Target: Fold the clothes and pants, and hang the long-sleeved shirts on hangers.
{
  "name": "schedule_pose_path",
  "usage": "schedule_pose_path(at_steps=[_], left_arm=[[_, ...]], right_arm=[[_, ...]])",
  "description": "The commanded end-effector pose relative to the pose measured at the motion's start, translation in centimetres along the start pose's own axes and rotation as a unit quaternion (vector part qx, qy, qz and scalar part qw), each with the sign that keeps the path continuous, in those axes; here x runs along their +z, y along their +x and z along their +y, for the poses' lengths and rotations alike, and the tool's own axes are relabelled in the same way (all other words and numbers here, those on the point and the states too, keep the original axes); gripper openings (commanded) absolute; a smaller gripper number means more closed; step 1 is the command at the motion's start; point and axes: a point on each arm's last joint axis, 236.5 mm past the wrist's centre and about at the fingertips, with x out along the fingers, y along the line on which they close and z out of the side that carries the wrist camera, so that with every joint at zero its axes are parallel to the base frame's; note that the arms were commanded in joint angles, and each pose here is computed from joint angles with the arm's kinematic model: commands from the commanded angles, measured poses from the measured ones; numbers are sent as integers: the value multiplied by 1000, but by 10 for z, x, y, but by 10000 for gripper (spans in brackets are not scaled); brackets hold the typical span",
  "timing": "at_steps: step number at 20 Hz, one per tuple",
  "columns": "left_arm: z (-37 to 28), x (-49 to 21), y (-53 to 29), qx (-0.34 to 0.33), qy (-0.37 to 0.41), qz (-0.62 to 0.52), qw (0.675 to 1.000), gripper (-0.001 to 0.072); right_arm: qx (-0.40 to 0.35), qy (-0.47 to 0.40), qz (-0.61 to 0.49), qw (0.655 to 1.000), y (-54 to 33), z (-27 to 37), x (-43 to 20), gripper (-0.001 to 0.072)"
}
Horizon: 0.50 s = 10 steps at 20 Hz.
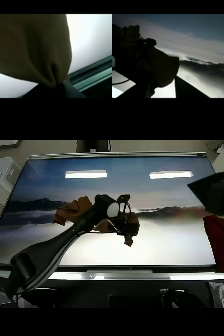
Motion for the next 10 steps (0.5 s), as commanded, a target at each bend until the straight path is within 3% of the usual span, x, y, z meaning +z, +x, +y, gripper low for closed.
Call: schedule_pose_path(at_steps=[1, 2, 4, 5, 10], left_arm=[[-33, -43, 45, 4, -6, 42, 999, 37], [-35, -45, 44, -1, -7, 46, 999, 153], [-32, -40, 27, -4, -1, 40, 999, 623], [-29, -35, 12, -7, 14, 34, 999, 656], [46, -3, -101, 61, 28, -41, 997, 655]], right_arm=[[-16, 10, -25, 1000, -28, -5, -2, 324], [-16, 38, -24, 999, -29, -6, -2, 376], [-25, 93, -19, 995, -21, -11, -2, 418], [-27, 117, -8, 993, -11, -12, -3, 419], [18, 169, 67, 983, 67, 7, -2, 421]])
